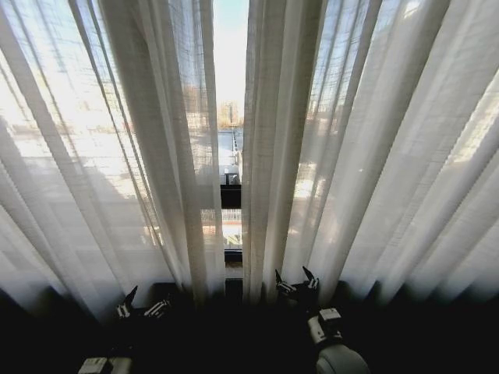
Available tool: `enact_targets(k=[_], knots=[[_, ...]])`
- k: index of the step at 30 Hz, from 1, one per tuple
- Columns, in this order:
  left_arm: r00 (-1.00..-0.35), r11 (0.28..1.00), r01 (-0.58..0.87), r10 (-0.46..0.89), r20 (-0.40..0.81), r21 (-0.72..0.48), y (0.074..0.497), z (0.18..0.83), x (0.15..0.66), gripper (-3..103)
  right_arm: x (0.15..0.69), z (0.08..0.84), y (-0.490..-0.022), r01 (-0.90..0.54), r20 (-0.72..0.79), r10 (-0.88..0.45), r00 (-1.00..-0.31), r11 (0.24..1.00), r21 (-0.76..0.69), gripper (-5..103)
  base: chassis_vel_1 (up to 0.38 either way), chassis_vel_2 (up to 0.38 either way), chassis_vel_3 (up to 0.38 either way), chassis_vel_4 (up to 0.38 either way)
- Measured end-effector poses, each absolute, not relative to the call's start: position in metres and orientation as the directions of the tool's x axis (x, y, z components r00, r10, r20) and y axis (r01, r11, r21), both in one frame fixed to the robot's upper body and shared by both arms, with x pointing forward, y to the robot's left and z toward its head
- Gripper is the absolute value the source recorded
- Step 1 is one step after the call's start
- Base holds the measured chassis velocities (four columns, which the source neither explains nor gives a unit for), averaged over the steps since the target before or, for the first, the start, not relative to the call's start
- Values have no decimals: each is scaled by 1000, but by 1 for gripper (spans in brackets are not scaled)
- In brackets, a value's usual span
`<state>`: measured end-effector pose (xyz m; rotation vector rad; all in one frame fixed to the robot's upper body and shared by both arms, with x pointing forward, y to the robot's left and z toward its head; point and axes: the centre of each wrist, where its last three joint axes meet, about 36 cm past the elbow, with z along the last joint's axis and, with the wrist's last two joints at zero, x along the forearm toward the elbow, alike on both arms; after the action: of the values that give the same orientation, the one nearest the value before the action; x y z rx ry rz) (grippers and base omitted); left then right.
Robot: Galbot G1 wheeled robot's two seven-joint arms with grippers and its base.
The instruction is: Open the curtains by pulling them apart, changing their state from closed to fully open.
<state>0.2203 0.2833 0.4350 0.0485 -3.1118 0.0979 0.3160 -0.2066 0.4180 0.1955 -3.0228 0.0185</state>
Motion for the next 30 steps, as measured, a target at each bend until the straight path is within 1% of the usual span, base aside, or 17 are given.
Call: enact_targets(k=[4, 6, 9, 11, 14, 20, 21, 26, 30], knots=[[-999, 997, -44, -43, 21, -60, 284, 439, 220, 100, 359, 409, -203, -160, 135, -163, -977, 987, 33, 100, 0, 0, 0, 0], [-999, 997, -46, -45, 21, -57, 284, 439, 220, 100, 363, 408, -202, -163, 136, -166, -977, 986, 33, 100, 0, 0, 0, 0], [-998, 998, -54, -53, 24, -42, 283, 439, 218, 100, 397, 409, -192, -187, 121, -192, -974, 981, 46, 100, 0, 0, 0, 0], [-998, 998, -54, -53, 24, -41, 283, 440, 218, 100, 403, 410, -189, -193, 121, -198, -973, 980, 54, 100, 0, 0, 0, 0], [-998, 998, -55, -55, 23, -31, 280, 442, 216, 100, 438, 419, -174, -212, 108, -221, -969, 973, 91, 100, 0, 0, 0, 0], [-998, 998, -65, -65, 16, -26, 280, 443, 217, 100, 469, 422, -164, -207, 110, -218, -970, 973, 105, 100, 0, 0, 0, 0], [-997, 997, -71, -71, 13, -27, 280, 444, 217, 100, 483, 422, -163, -200, 110, -211, -971, 974, 103, 100, 0, 0, 0, 0], [-997, 997, -71, -71, 7, -22, 280, 447, 217, 100, 516, 425, -162, -172, 107, -183, -977, 979, 110, 100, 0, 0, 0, 0], [-998, 998, -67, -67, 3, -21, 279, 448, 218, 100, 523, 429, -159, -168, 98, -180, -979, 979, 117, 100, 0, 0, 0, 0]])
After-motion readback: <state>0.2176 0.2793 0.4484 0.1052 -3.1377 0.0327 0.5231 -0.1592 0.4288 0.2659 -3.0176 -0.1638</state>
